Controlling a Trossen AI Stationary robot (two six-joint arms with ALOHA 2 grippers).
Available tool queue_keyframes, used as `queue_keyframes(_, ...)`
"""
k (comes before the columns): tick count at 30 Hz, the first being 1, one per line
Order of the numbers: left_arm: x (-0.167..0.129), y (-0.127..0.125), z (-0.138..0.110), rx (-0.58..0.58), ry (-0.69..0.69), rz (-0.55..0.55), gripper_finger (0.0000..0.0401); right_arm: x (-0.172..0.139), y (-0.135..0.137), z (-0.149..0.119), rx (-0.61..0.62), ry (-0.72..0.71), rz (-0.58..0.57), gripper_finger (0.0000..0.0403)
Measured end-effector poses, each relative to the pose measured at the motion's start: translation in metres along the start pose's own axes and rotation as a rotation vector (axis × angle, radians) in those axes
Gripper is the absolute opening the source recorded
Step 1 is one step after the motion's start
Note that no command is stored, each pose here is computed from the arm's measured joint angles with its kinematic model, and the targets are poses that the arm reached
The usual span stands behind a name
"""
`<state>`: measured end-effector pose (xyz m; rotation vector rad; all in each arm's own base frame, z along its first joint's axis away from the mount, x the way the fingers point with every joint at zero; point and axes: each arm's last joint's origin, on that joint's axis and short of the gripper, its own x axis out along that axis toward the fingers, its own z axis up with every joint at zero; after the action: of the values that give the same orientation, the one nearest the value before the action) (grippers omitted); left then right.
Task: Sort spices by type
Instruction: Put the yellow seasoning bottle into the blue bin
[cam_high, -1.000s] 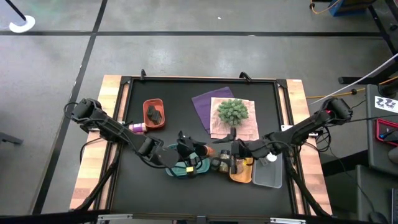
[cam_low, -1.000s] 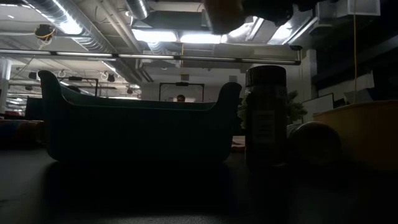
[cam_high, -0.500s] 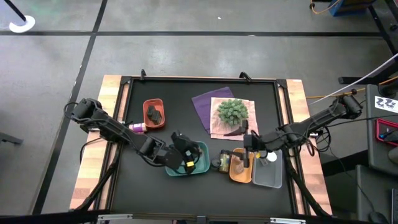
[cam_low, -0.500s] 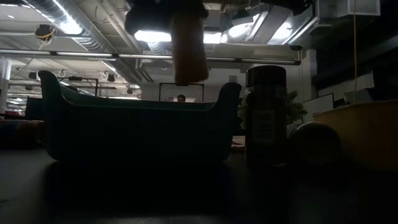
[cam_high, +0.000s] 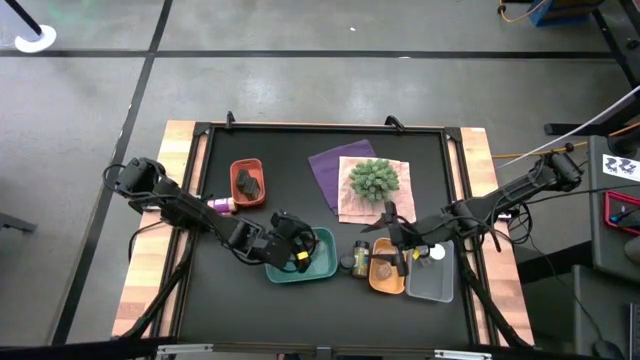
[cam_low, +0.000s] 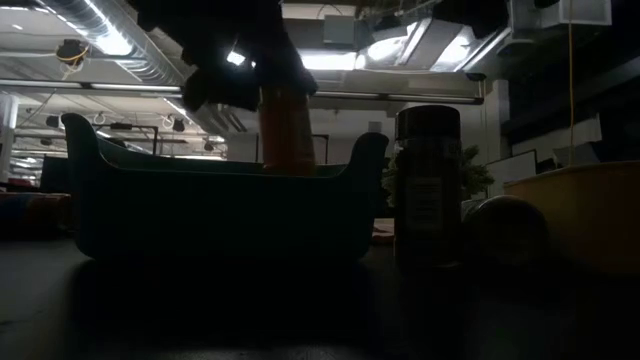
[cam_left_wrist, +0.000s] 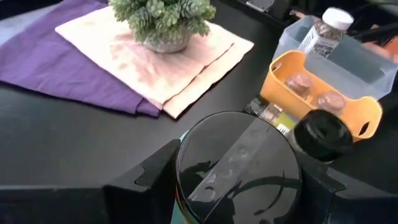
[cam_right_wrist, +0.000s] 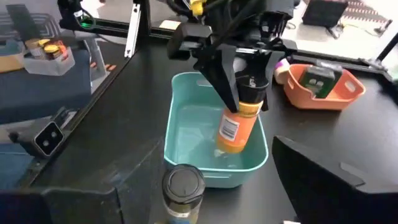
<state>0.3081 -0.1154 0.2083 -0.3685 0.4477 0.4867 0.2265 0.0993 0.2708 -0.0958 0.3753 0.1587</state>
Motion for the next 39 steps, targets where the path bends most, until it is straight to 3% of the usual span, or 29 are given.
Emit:
queue_keyframes(20,0.029,-0.002,-0.034,0.137,0.059,0.041,0.0208,0.037,0.010,-0.026,-0.032,0.141,0.003,0.0296)
queue_keyframes(34,0.032,-0.001,-0.032,0.090,0.100,0.001,0.0210,0.044,0.014,-0.033,-0.032,0.182,0.096,0.0296)
queue_keyframes(39,0.033,-0.001,-0.031,0.087,0.109,-0.012,0.0241,0.048,0.015,-0.036,-0.037,0.200,0.095,0.0296)
